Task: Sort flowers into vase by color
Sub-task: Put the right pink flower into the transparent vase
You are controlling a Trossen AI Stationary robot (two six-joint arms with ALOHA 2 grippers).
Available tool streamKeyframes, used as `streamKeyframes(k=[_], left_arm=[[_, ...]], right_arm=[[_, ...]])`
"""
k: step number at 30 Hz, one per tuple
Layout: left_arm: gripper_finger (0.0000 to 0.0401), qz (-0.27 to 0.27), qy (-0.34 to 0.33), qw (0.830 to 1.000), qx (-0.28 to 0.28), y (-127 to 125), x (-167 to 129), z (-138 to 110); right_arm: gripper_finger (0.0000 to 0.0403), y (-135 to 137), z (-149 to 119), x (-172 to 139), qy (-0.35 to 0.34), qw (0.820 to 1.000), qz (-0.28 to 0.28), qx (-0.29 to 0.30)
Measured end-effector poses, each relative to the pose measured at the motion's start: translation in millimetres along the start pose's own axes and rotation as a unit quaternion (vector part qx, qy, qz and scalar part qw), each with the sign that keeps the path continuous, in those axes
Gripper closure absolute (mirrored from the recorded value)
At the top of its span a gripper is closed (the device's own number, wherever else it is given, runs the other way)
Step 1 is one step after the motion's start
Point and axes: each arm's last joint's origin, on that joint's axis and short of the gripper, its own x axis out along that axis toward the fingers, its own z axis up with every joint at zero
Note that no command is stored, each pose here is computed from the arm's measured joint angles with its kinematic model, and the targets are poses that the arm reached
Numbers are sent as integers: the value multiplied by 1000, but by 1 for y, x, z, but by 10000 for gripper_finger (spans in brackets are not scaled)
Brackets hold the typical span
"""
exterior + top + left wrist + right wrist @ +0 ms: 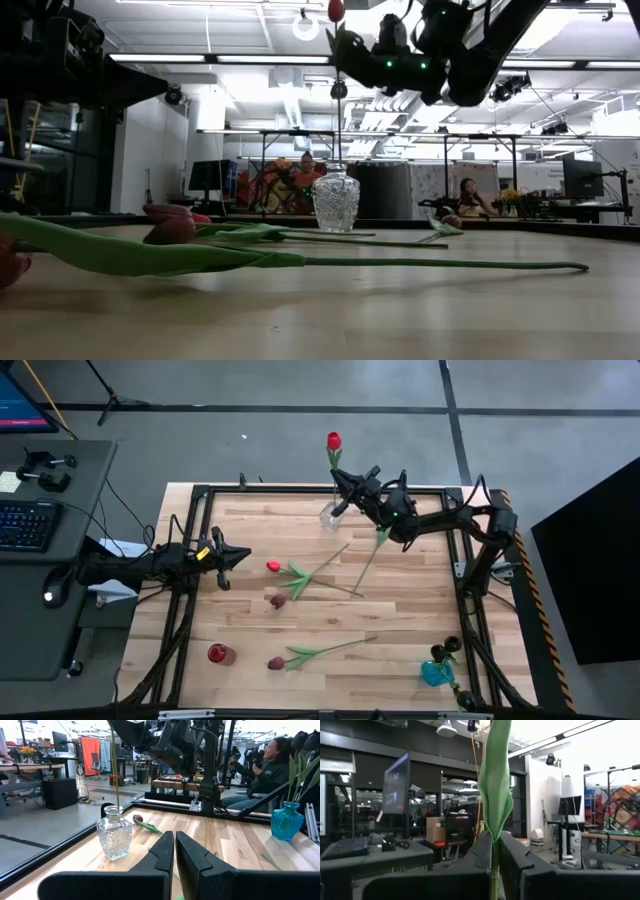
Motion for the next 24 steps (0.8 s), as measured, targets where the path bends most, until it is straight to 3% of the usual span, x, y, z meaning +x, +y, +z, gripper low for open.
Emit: streamKeyframes(k=[14,19,24], left_arm=[[393,0,0,1000,0,0,0,0],[393,0,0,1000,0,0,0,0],[393,0,0,1000,0,0,0,0]], right_arm=[[378,7,-41,-3,66,998,6,20],[337,14,-46,-6,86,996,-9,15],[268,24,-47,-11,102,994,-40,9]])
